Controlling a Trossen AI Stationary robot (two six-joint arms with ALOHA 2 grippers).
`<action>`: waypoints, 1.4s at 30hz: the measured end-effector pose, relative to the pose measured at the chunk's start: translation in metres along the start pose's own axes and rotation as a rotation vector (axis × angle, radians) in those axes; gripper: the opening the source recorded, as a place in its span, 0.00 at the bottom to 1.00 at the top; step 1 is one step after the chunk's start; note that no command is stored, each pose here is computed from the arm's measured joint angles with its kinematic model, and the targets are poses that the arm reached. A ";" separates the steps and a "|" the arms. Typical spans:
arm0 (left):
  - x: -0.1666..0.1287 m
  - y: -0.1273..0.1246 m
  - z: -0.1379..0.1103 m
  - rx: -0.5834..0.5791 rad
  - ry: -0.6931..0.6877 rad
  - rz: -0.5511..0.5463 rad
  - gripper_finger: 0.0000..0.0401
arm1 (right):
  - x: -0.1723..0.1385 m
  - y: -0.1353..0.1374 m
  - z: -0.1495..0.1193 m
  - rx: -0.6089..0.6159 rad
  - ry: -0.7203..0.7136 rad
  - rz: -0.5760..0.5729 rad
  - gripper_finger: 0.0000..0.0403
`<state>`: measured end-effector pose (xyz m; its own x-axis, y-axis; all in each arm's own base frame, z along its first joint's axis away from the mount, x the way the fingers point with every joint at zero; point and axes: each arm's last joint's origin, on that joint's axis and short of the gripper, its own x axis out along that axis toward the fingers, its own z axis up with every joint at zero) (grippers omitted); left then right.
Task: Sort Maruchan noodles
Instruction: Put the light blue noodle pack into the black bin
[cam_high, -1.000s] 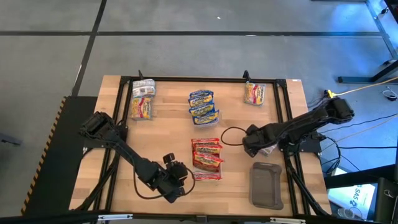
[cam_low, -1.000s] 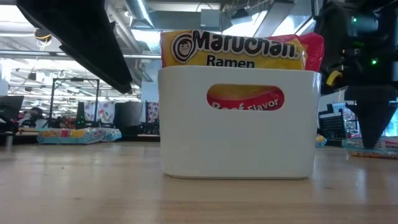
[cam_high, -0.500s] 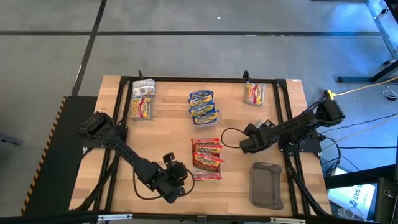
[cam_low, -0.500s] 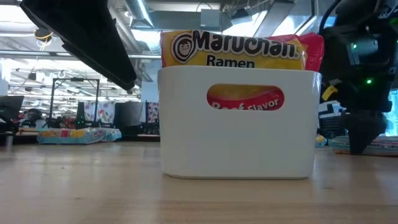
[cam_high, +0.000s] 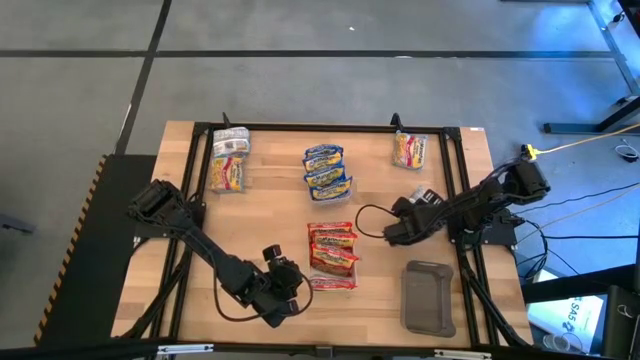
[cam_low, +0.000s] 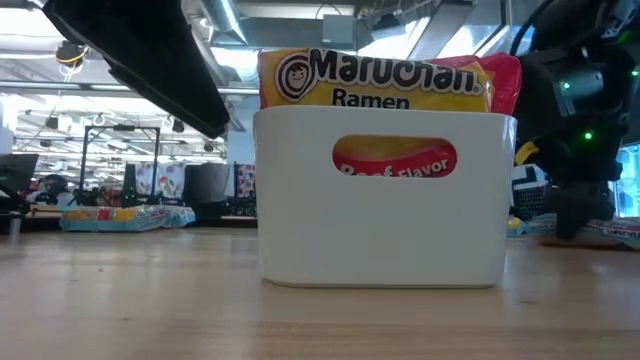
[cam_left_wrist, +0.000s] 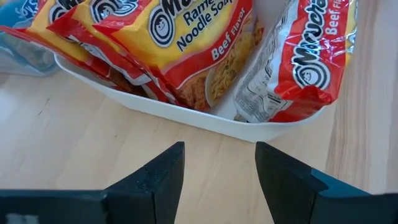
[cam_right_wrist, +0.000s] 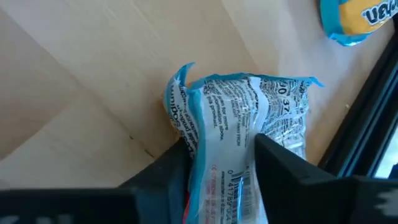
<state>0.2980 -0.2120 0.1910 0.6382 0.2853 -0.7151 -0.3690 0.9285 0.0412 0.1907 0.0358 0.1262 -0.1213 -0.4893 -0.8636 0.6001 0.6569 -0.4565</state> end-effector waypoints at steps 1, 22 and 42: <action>0.000 0.000 0.000 0.001 -0.001 0.001 0.47 | -0.003 0.000 0.001 -0.009 0.001 -0.004 0.32; 0.000 0.000 0.000 0.002 -0.003 0.002 0.47 | -0.018 0.002 0.008 -0.086 0.012 0.008 0.00; -0.001 -0.001 0.000 0.019 -0.005 -0.002 0.47 | -0.082 -0.019 0.018 -0.042 -0.252 0.638 0.00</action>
<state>0.2975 -0.2131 0.1912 0.6422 0.2847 -0.7117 -0.3549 0.9334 0.0532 0.2035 0.0532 0.2095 0.4363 -0.1143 -0.8925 0.4614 0.8800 0.1128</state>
